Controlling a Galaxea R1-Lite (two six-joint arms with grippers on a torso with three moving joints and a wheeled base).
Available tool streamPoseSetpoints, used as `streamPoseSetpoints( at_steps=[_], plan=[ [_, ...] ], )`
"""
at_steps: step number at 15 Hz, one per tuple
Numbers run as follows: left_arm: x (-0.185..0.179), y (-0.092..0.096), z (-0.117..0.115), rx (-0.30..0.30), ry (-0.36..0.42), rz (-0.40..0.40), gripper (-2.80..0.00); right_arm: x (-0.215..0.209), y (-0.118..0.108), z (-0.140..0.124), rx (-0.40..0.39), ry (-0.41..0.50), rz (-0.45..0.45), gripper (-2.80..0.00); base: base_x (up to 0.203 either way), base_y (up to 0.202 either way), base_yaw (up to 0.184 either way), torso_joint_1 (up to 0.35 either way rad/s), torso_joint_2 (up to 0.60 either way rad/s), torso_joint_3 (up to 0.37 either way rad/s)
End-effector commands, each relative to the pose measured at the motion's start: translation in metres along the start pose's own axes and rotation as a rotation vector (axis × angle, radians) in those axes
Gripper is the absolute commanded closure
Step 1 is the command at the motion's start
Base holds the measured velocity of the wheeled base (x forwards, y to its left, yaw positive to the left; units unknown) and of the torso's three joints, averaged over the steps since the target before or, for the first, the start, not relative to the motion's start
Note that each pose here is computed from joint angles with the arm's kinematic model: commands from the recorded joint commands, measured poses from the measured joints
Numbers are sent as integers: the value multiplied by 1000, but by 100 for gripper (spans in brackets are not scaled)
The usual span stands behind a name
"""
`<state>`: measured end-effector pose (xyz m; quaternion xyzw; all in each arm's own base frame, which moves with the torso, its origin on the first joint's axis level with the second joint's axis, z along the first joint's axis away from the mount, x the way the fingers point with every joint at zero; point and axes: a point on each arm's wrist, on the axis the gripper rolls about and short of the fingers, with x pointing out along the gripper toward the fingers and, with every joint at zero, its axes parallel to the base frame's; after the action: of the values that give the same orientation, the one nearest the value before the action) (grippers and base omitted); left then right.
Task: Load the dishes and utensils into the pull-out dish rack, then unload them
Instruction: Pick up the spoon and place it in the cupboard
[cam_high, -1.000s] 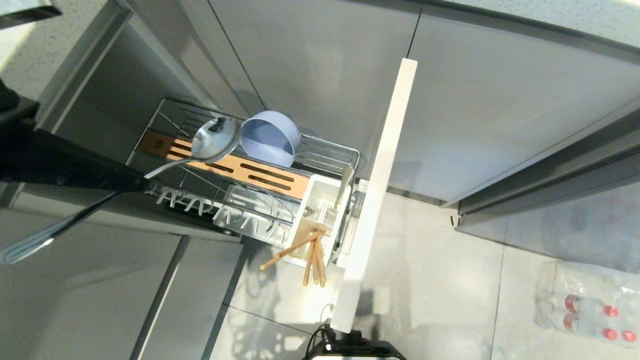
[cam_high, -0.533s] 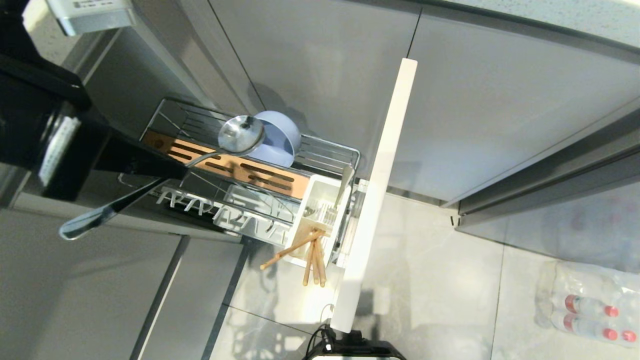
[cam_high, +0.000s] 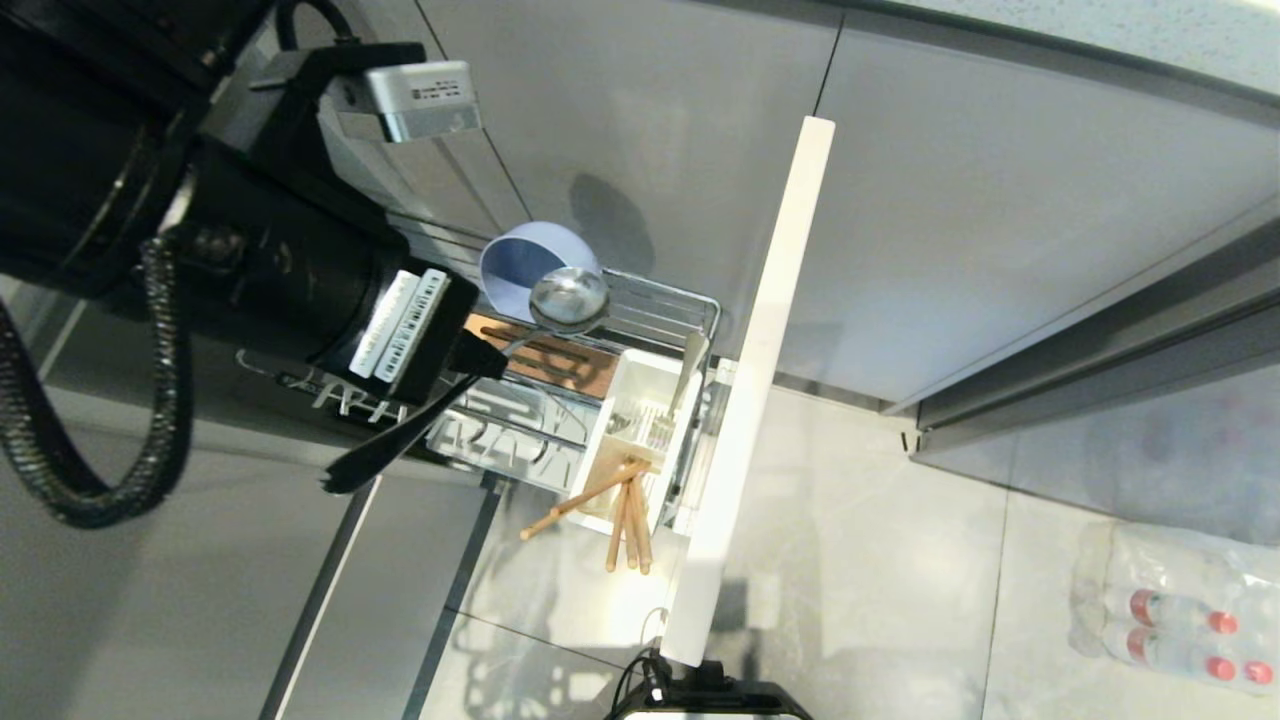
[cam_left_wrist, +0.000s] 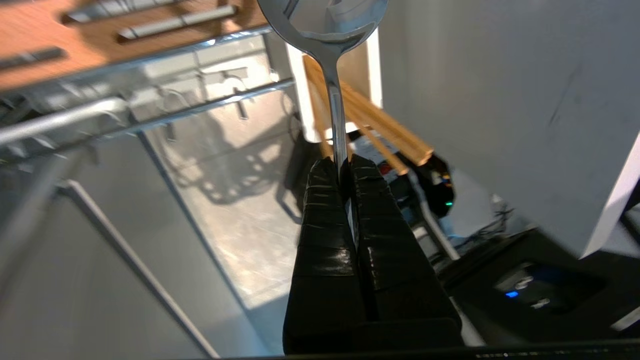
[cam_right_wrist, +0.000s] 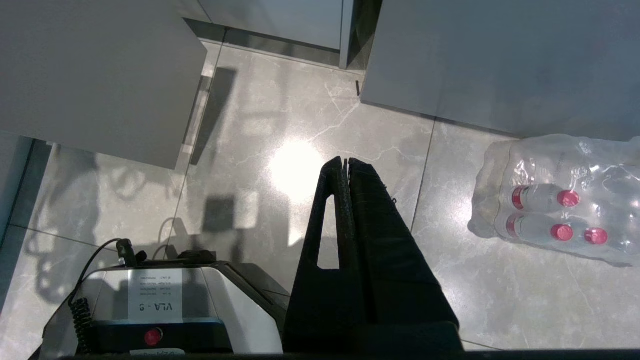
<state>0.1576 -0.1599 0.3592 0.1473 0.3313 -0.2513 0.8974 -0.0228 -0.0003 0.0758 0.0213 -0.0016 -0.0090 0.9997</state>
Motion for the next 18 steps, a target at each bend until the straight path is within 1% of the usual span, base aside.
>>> streamPoseSetpoints(
  at_steps=[1, 5, 7, 8, 10, 13, 18],
  plan=[
    [17, -11, 2, -18, 45, -8, 0, 0, 0, 0, 0, 1, 1, 0, 0, 0, 0, 0, 0, 0],
    [32, -21, 1, -89, 103, -5, 0, 0, 0, 0, 0, 1, 0, 0, 0, 0, 0, 0, 0, 0],
    [36, -26, -3, -117, 153, -4, 0, 0, 0, 0, 0, 1, 1, 0, 0, 0, 0, 0, 0, 0],
    [37, -29, -4, -142, 172, -2, 0, 0, 0, 0, 0, 1, 1, 0, 0, 0, 0, 0, 0, 0],
    [41, -32, -7, -162, 208, 4, 0, 0, 0, 0, 0, 1, 1, 0, 0, 0, 0, 0, 0, 0],
    [57, -37, -8, -205, 263, 21, 0, 0, 0, 0, 0, 1, 0, 0, 0, 0, 0, 0, 0, 0],
    [82, -45, -7, -244, 316, 42, 0, 0, 0, 0, 0, 1, 0, 0, 0, 0, 0, 0, 0, 0]
  ],
)
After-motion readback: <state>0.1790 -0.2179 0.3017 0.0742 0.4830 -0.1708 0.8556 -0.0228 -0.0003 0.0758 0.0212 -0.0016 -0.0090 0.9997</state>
